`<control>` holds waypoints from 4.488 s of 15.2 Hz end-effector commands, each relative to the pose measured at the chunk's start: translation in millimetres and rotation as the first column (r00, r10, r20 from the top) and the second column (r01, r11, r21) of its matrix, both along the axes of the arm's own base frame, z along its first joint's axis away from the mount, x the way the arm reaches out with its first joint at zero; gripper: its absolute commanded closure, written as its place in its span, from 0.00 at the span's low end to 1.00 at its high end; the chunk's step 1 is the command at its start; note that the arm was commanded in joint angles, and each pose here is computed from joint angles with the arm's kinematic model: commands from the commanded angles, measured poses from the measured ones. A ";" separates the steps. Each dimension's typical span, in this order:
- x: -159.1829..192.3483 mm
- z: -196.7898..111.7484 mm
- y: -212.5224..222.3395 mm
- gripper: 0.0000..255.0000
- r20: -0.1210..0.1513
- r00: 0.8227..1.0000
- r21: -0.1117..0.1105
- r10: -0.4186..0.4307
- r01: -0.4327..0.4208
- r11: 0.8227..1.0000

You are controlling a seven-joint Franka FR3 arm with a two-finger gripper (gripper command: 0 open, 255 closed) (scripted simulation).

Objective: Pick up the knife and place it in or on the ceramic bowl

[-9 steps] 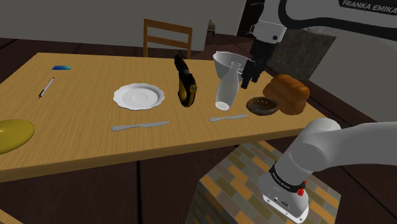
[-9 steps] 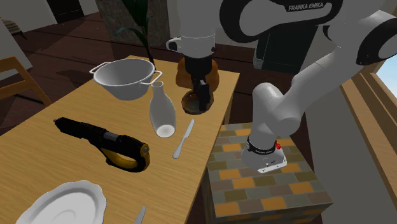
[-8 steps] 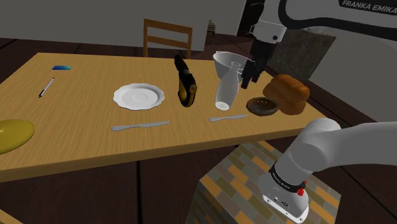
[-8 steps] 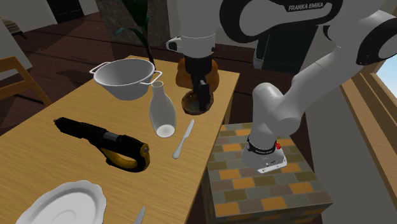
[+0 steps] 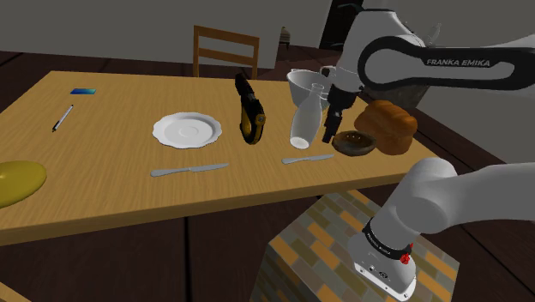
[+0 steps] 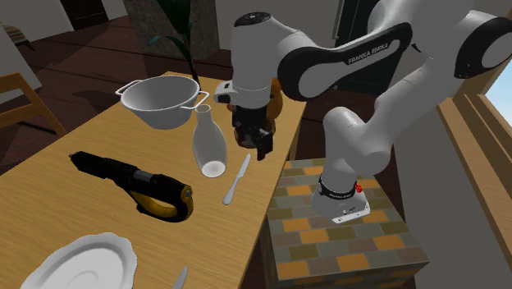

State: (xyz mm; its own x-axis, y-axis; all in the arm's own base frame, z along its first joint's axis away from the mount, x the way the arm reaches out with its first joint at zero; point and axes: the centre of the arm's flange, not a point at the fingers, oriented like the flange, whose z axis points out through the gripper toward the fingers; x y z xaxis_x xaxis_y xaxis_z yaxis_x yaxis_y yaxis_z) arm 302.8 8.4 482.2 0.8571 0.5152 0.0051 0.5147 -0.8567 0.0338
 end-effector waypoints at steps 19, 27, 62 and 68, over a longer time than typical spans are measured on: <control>32.2 -145.2 -17.8 0.00 0.045 0.835 -0.072 0.549 -0.545 0.835; 32.4 -145.1 -17.7 1.00 0.045 0.835 -0.072 0.549 -0.545 0.835; 32.2 7.9 -17.8 1.00 0.045 0.835 -0.072 0.549 -0.545 0.835; 22.1 29.2 -42.1 1.00 0.045 0.835 -0.072 0.549 -0.545 0.835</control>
State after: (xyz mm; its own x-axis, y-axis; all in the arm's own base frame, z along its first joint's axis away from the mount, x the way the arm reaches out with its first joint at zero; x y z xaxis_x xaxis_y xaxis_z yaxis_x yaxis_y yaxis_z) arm 328.6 -25.9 510.6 0.4350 0.9004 0.0069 0.8936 -0.4326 0.1195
